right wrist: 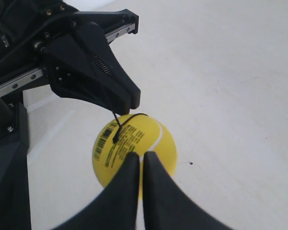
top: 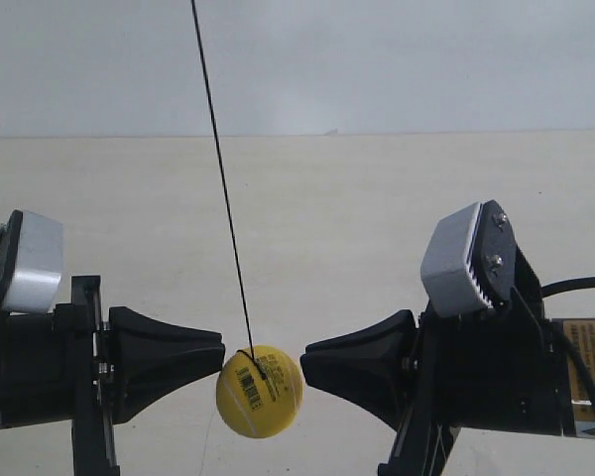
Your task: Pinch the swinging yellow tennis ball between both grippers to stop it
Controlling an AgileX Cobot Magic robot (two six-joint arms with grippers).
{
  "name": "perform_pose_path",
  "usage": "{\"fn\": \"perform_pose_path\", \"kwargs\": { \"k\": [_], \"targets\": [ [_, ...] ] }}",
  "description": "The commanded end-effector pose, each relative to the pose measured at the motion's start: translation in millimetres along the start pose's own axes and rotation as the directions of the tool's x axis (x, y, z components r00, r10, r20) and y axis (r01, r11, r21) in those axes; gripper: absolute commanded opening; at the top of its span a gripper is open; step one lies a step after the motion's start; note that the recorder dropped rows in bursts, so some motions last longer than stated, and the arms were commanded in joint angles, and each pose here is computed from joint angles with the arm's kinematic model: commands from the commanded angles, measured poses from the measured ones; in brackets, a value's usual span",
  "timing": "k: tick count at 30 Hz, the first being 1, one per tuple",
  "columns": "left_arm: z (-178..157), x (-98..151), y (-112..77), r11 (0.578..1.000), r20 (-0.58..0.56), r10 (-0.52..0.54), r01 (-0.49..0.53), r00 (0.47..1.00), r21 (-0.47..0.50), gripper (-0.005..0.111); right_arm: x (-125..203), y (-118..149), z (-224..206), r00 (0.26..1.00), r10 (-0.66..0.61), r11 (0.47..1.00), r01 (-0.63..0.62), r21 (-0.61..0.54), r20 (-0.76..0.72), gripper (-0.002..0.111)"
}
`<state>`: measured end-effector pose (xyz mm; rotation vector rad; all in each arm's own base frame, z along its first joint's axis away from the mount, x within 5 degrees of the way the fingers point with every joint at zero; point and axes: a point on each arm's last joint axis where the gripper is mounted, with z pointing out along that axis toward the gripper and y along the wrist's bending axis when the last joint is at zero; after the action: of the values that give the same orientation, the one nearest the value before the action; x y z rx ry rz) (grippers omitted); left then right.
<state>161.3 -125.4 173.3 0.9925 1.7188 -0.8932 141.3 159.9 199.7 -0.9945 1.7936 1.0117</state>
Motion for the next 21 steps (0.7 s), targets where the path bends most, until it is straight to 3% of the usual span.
{"fn": "perform_pose_path", "kwargs": {
  "k": [1, 13, 21],
  "targets": [
    [0.5, 0.7, -1.5, 1.000, 0.003, 0.002, -0.002, 1.000, 0.013, 0.005, -1.0, 0.8, 0.6, 1.000, -0.010, 1.000, 0.010, -0.004, 0.002, 0.000],
    [-1.0, 0.0, 0.2, 1.000, -0.008, 0.005, -0.005, 1.000, -0.019, 0.005, -1.2, -0.7, -0.2, 1.000, -0.028, 1.000, 0.028, 0.009, 0.000, 0.000],
    [-9.0, -11.5, -2.1, 0.997, 0.026, 0.050, -0.048, 0.998, -0.066, 0.005, -15.6, 4.8, -17.8, 0.993, -0.107, 0.990, 0.103, 0.095, 0.043, 0.000]
  ]
}}
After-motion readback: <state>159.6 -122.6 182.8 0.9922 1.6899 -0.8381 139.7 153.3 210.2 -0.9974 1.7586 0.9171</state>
